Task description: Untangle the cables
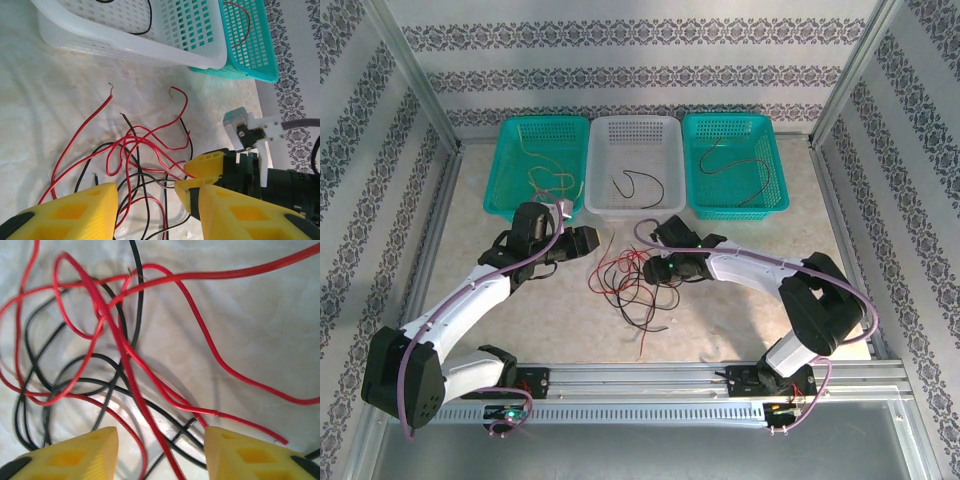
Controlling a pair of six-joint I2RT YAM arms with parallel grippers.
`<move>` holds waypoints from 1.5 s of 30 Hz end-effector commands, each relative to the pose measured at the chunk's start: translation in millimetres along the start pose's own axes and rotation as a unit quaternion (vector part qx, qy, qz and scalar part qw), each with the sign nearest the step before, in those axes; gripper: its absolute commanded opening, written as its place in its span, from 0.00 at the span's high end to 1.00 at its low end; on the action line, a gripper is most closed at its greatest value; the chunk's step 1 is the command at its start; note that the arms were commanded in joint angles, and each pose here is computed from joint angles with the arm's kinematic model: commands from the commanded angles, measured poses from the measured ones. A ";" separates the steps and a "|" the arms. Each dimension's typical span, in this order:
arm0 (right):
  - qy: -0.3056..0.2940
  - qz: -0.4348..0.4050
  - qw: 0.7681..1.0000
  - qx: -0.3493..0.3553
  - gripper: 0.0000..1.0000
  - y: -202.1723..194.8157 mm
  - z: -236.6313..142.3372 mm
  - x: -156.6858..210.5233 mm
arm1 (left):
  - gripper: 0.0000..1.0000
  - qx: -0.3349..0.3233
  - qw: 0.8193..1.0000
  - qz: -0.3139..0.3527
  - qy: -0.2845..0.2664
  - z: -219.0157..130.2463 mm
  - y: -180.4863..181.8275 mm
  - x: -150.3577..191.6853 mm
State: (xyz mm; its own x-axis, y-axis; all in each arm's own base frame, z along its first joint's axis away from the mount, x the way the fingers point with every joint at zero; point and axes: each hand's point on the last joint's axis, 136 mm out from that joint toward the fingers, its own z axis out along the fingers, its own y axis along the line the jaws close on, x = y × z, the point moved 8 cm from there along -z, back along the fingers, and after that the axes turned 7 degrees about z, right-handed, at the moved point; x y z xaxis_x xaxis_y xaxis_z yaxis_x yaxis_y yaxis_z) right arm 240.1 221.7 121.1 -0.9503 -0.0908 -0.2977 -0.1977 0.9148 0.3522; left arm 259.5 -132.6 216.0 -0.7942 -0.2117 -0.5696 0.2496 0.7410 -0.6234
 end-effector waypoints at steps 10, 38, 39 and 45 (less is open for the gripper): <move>-0.096 -0.048 0.993 -0.045 1.00 62.5 -98.5 -30.1 | 0.46 0.108 0.993 0.026 -0.034 -15.7 -38.3 -17.4; -0.257 -0.023 0.920 -0.296 1.00 145.9 -257.9 -66.5 | 0.42 0.217 0.964 0.061 -0.143 -45.4 -96.7 -61.0; -0.257 -0.024 0.919 -0.299 1.00 147.4 -258.8 -67.5 | 0.43 0.210 0.966 0.061 -0.138 -44.6 -96.2 -61.3; -0.273 -0.032 0.907 -0.320 1.00 156.6 -271.8 -75.1 | 0.59 0.209 0.970 0.046 -0.116 -34.8 -95.5 -64.3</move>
State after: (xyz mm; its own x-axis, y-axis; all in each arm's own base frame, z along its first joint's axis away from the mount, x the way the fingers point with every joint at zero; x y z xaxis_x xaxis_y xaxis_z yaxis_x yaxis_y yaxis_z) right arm 218.4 261.1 415.5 -0.7346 0.1984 -0.6489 -0.4656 0.5483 0.6947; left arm 267.1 -163.4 326.6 -0.6192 -0.3408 -0.7075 0.5506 0.4540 -0.7006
